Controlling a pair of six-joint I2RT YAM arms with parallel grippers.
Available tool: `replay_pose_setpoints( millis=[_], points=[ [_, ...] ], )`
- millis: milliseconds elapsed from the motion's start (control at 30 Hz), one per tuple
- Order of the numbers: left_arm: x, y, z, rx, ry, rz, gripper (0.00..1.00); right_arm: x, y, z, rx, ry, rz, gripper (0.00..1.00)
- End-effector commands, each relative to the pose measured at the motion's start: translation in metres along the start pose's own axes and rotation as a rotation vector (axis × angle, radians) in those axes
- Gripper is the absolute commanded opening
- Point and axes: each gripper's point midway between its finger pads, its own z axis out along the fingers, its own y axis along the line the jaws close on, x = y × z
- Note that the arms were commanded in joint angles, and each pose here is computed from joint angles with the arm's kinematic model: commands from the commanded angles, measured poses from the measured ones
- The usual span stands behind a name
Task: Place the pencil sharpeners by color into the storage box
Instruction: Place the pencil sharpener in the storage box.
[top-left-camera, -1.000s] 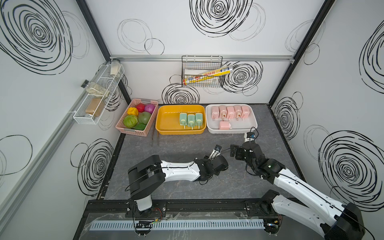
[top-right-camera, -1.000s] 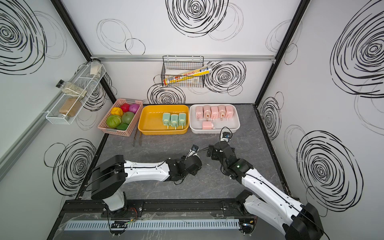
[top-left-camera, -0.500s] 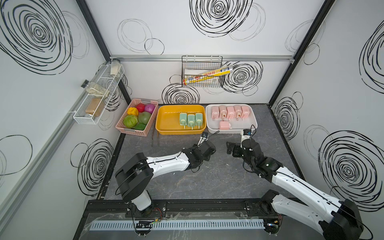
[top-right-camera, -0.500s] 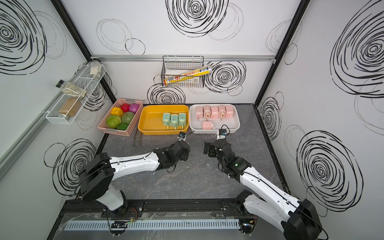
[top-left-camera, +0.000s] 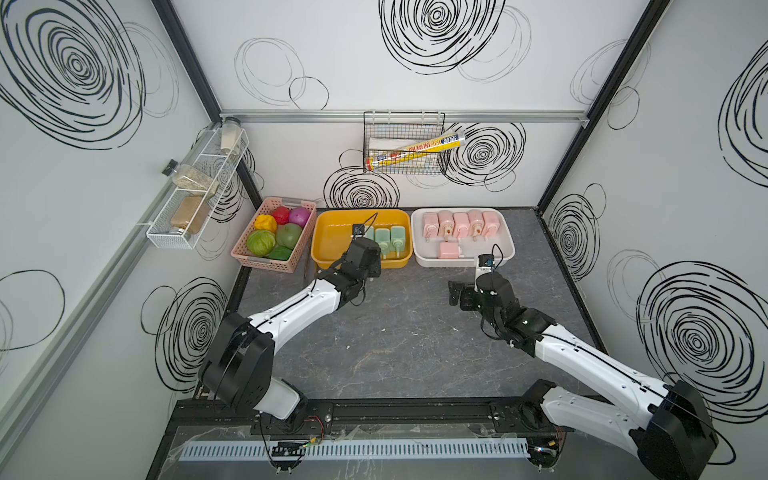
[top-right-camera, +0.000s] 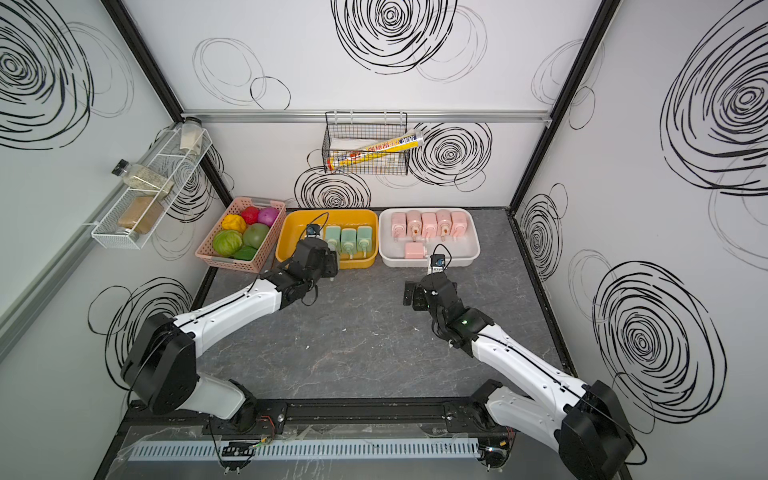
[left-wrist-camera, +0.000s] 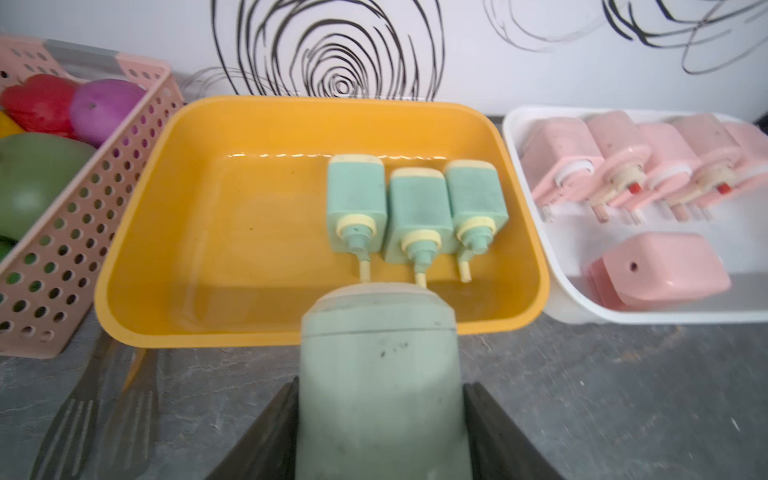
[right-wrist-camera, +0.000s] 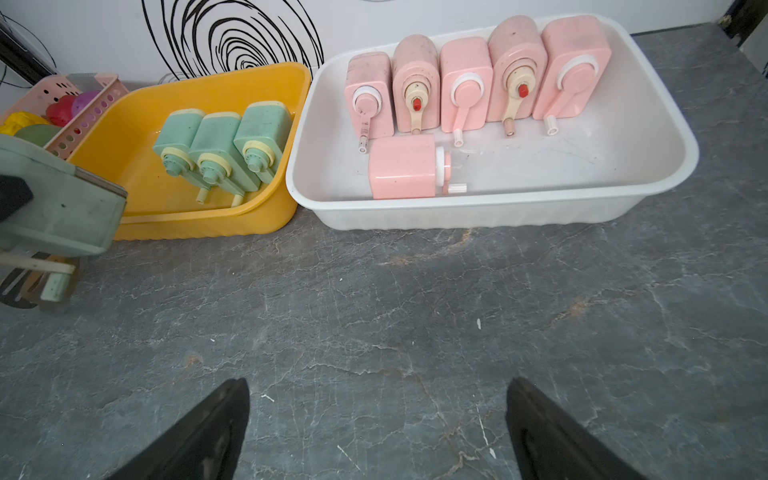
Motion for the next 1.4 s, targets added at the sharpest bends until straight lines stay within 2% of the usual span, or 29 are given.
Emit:
replay_pose_setpoints(
  millis=[0,133,300,467,700,933,1167,1200,1233,1367],
  points=[
    [-0.069,0.015,-0.007,0.045,-0.172,-0.079,0.00,-0.017,0.004,-0.002,-0.007,-0.047,0.025,1.00],
    [-0.083,0.040,0.012,-0.015,-0.197,-0.091,0.00,-0.018,0.004,-0.003,-0.007,-0.045,0.023,1.00],
    [-0.095,0.061,0.042,-0.029,-0.197,-0.110,0.00,-0.017,0.003,-0.003,0.001,-0.041,0.022,1.00],
    [-0.102,0.076,0.071,0.045,-0.172,-0.182,0.00,-0.014,0.000,-0.003,0.013,-0.028,0.022,1.00],
    [-0.092,0.093,0.102,0.060,-0.129,-0.186,0.00,-0.016,-0.003,-0.006,0.031,-0.035,0.020,1.00],
    [-0.078,0.091,0.124,0.091,-0.093,-0.203,0.00,-0.024,0.000,-0.009,0.021,-0.043,0.019,1.00],
    [-0.066,0.077,0.146,0.072,-0.062,-0.156,0.00,-0.023,-0.001,-0.010,0.027,-0.042,0.022,1.00],
    [-0.065,0.075,0.149,0.073,-0.056,-0.150,0.02,-0.024,-0.001,-0.010,0.026,-0.044,0.022,1.00],
    [-0.063,0.072,0.153,0.077,-0.048,-0.142,0.08,-0.025,0.000,-0.011,0.024,-0.046,0.023,1.00],
    [-0.051,0.061,0.161,0.067,-0.020,-0.117,0.09,-0.028,0.001,-0.012,0.018,-0.056,0.028,1.00]
  ],
)
